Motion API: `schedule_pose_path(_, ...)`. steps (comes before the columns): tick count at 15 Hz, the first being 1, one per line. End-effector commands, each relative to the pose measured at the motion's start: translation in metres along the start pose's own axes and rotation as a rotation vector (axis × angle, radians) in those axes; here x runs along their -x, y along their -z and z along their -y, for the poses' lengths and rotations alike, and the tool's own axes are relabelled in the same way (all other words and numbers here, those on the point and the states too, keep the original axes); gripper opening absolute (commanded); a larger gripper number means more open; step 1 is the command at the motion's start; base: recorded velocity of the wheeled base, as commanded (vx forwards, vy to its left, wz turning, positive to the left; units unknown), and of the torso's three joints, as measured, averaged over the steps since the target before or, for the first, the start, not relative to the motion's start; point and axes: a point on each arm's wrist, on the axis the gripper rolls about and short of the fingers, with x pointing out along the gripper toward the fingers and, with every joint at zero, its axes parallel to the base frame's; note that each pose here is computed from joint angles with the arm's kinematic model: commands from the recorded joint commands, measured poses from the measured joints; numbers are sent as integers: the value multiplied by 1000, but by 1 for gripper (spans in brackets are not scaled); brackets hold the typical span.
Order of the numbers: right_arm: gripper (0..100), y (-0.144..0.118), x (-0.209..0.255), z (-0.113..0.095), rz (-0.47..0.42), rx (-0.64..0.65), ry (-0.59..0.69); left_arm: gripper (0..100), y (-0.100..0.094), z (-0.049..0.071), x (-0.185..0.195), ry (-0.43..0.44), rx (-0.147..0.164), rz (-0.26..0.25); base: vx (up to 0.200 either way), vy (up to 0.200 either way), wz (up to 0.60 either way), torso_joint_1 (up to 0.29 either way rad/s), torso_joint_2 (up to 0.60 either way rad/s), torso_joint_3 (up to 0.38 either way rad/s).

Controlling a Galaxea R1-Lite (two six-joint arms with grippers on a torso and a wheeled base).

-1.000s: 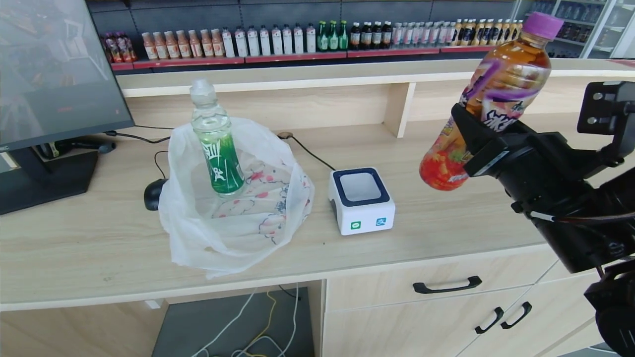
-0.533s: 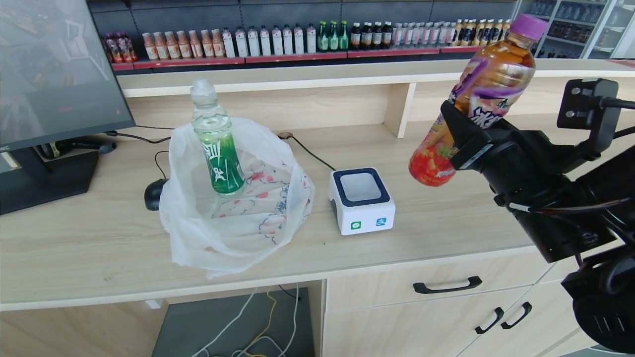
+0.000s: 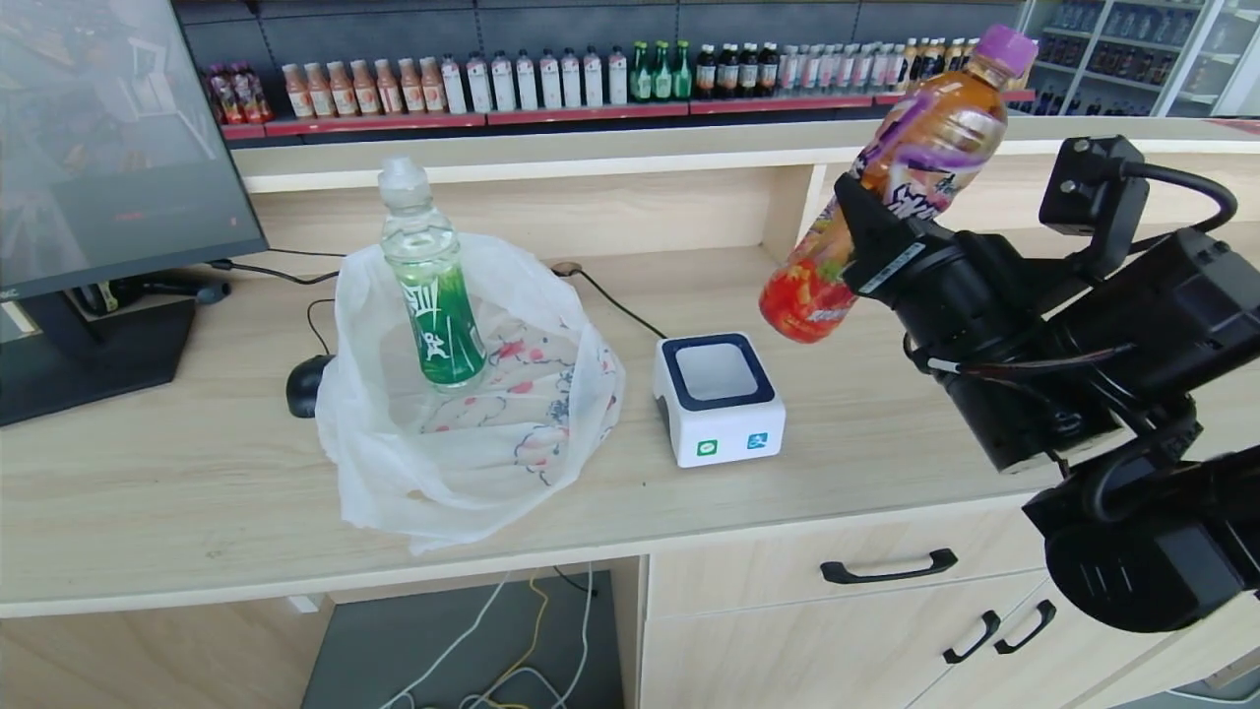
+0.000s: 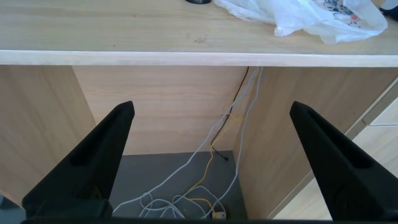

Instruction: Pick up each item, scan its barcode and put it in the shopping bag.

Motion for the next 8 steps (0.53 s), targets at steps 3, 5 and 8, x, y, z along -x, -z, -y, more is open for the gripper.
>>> schedule_pose_path(3, 0, 27, -13, -17, -20, -151, -16, 100, 0, 0, 0, -1, 0, 1, 0, 0, 0, 0, 0, 0)
schedule_pose_path(5, 0, 33, -16, -21, -16, -249, 0, 100, 0, 0, 0, 0, 0, 1, 0, 0, 0, 0, 0, 0)
schedule_pose_path(8, 0, 39, -14, -25, -19, -402, 46, 100, 0, 0, 0, 0, 0, 1, 0, 0, 0, 0, 0, 0)
